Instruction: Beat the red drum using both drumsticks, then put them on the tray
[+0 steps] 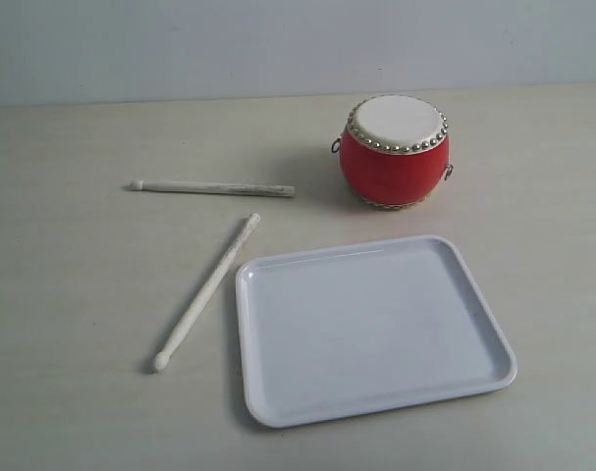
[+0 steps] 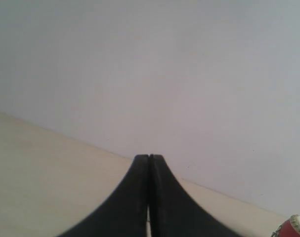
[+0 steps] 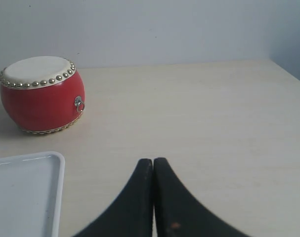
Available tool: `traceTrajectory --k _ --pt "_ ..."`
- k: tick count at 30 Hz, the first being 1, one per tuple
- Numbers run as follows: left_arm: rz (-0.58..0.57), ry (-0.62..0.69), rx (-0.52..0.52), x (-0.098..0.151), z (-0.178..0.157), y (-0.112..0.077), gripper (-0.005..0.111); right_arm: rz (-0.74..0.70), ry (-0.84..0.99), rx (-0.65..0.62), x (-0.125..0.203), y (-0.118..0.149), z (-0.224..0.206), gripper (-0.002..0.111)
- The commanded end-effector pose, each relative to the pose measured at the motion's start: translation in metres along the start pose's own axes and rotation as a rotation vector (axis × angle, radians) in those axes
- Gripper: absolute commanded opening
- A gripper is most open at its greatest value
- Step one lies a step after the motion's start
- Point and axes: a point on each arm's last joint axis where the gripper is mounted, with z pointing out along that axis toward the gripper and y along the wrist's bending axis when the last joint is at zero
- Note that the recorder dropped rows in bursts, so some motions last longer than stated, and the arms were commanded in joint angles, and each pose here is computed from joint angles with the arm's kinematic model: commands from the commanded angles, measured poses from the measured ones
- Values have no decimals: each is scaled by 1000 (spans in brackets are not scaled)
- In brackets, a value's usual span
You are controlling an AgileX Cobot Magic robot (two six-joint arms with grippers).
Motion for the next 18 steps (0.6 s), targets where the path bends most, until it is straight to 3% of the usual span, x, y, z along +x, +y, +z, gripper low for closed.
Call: traceTrajectory --k 1,4,10,14,18 --pt "68 6 -3 0 -1 0 0 2 -18 1 0 0 0 0" --pt "126 24 -15 2 -1 1 0 0 -18 1 0 0 0 0" --pt "126 24 -15 2 -1 1 0 0 -18 1 0 0 0 0" --pt "102 23 -15 2 -1 1 0 3 -18 1 0 0 0 0" --pt "7 -32 31 -3 -1 -3 0 0 -18 1 0 0 0 0"
